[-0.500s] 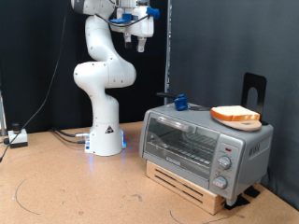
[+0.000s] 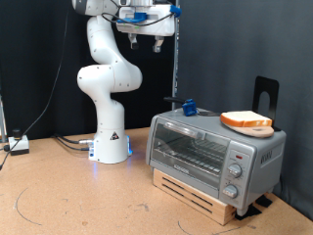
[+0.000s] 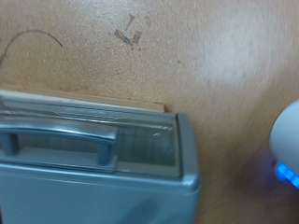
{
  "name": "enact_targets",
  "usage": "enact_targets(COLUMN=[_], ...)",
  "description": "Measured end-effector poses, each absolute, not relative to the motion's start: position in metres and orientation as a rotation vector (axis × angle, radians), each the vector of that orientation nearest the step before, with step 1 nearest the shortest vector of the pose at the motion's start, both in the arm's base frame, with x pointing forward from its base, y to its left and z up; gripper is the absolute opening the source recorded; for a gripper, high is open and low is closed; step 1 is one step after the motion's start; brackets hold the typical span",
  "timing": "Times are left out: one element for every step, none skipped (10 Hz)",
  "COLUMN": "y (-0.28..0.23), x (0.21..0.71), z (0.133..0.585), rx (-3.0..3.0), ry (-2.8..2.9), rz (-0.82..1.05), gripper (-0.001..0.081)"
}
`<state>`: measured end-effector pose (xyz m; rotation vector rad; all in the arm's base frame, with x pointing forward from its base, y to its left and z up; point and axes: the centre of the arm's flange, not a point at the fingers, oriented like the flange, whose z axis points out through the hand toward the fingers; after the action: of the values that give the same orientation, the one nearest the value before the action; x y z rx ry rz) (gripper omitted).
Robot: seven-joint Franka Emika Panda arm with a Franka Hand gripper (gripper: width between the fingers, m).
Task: Make a piece of toast with the oven
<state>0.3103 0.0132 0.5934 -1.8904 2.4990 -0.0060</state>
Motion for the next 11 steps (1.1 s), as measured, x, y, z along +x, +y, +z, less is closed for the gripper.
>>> enact_targets(y=[0.004,0.002,0.002,0.009,0.019,0.031,0.039,0.042,0.04,0.04,0.043], x=[0.313,0.32,0.32,0.326,0.331,0.33,0.328,0.327,0.329,0.329,0.328], z=[0.589,0.582,0.583,0.59,0.602,0.613,0.619,0.618,0.614,0.615,0.615], rx=[-2.057,-2.189,-2.134,-2.127,-2.145,-2.216,-2.312,-2.42,-2.492,-2.46,-2.507], ry=[2.395,2.307,2.35,2.232,2.067,1.899,1.738,1.585,1.464,1.52,1.406], rz=[-0.023,-0.011,-0.01,-0.031,-0.077,-0.089,-0.091,-0.079,-0.06,-0.059,-0.05], gripper=[0.0807,0.0807,0.0807,0.0807,0.0807,0.0807,0.0807,0.0807,0.0807,0.0807,0.0807])
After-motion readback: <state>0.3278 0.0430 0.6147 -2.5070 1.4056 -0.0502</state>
